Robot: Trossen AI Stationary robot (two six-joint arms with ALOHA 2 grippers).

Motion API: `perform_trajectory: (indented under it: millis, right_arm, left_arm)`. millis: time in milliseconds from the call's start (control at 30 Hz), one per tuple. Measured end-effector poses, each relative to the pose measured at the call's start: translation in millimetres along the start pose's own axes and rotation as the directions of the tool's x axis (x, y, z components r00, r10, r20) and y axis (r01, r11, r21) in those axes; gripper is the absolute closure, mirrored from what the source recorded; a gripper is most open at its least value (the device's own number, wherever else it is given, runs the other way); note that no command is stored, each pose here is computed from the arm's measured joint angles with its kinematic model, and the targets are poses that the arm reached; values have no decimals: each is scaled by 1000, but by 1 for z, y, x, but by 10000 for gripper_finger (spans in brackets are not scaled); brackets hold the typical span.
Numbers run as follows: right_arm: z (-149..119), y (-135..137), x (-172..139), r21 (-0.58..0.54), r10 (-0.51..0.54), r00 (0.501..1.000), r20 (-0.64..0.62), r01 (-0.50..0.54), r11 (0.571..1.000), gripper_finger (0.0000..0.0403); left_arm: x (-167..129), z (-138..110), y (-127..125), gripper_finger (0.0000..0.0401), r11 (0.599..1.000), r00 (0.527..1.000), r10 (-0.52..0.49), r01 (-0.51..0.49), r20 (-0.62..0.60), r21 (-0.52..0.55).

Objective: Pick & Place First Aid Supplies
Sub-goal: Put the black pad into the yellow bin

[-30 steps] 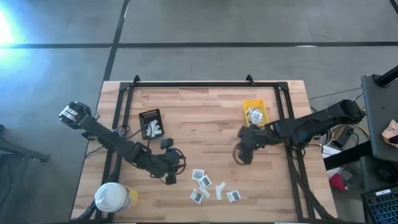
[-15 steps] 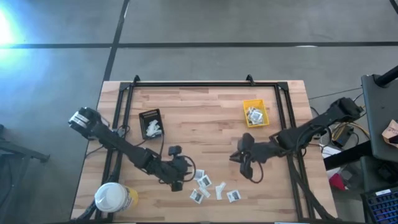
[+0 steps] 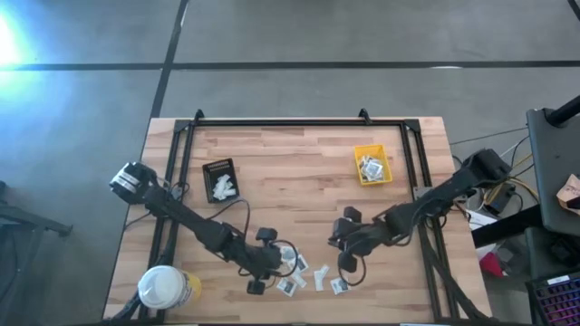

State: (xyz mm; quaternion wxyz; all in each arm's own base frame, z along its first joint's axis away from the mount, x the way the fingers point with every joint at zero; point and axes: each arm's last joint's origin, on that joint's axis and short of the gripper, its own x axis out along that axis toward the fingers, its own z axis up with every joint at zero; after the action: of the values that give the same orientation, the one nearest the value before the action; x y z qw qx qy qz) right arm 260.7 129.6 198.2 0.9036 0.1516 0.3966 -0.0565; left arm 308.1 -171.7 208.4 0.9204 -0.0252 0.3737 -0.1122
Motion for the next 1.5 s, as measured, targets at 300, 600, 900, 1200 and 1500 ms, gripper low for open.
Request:
perform_trajectory:
  millis: [300, 600, 900, 1200, 1500]
  right_arm:
    - [5, 11, 12, -16, 13, 1000, -25, -13, 1000, 355]
    - [3, 25, 9, -11, 136, 985, -105, -137, 990, 353]
    - [-3, 39, 2, -40, 190, 973, -130, -197, 980, 355]
    - [-6, 36, 4, -52, 168, 977, -128, -176, 983, 359]
    - [-7, 36, 4, -69, 157, 980, -125, -167, 984, 359]
  left_arm:
    - [-6, 23, -7, 277, 999, 999, -31, 32, -25, 24]
    - [-2, 20, -7, 277, 1000, 997, -12, 11, -79, -20]
    - [1, 8, 5, 277, 997, 988, 70, -75, -136, -32]
    - [17, 8, 38, 277, 981, 973, 180, -188, -142, -43]
    - [44, -4, 46, 277, 980, 963, 194, -197, -189, 3]
